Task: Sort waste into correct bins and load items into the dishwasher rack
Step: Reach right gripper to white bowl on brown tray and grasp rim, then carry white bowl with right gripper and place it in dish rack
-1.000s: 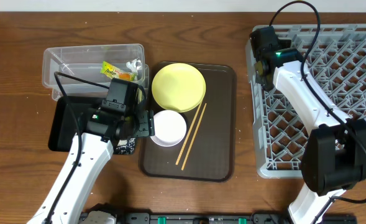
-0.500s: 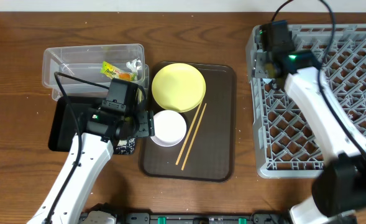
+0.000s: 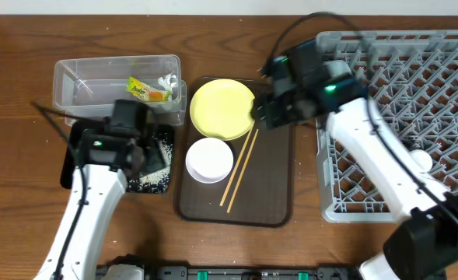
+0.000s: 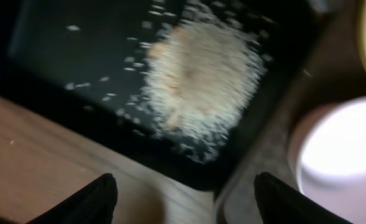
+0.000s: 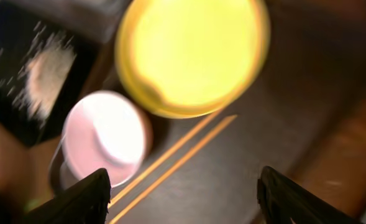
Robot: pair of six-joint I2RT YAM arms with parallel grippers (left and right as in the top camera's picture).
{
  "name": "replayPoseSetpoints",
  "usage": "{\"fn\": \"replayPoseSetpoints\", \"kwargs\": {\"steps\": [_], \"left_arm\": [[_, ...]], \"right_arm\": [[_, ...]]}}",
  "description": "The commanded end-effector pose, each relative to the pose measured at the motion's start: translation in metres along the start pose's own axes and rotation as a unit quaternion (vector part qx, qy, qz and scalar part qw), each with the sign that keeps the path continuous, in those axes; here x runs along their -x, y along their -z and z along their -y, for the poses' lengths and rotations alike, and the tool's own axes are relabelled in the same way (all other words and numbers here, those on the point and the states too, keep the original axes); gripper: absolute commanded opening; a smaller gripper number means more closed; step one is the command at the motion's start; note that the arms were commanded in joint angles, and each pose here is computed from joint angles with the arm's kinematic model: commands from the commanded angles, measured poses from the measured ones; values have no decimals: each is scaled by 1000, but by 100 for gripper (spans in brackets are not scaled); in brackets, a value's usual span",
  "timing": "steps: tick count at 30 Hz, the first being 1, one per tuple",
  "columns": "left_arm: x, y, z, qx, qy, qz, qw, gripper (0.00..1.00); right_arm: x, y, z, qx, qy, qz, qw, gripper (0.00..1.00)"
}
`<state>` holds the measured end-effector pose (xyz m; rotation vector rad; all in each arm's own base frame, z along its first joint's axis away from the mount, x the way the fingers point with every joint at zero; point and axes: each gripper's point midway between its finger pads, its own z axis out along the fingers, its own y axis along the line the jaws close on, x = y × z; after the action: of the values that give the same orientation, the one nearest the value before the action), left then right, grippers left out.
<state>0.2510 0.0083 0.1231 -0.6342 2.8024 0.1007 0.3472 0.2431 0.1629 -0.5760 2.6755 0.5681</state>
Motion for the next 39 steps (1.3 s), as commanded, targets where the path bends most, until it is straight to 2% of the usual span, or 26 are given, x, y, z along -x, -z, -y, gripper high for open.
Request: {"fn": "replayPoseSetpoints", "kwargs": {"steps": [1,2,3,10,14,17,22,24,28,33,39], "left_arm": [[11,0,-25,25,56,9,998,74],[13,0,-32,29,69,8,997,79],[14,-1,-38,32,81,8,996,80],[15,-2,-62,48,124,1,991,83],[15,-2,-62,48,124,1,991,83],[15,-2,-62,48,124,1,991,83],[15,-2,-61,46,124,0,991,83],[15,-2,-61,46,124,-1,991,83],[15,-2,-61,46,124,-1,991,83],[15,-2,-61,46,124,-1,991,83],[15,-2,-61,46,124,0,991,84]], "right_arm": [[-23,-28,-26,27,13,-51,998,74],[-28,-36,-31,28,15,-62,998,73],[-34,-44,-36,29,16,-75,997,72],[-66,-96,-35,-32,-17,-136,990,60],[-76,-119,-27,-58,-35,-151,986,45],[-77,-129,-25,-59,-35,-154,986,40],[-76,-134,-24,-60,-34,-150,986,16],[-74,-135,-24,-60,-34,-146,987,11],[-69,-131,-19,-61,-40,-139,988,1],[-47,-106,-3,-74,-54,-102,990,1],[0,-31,26,-104,-65,5,992,1]]}}
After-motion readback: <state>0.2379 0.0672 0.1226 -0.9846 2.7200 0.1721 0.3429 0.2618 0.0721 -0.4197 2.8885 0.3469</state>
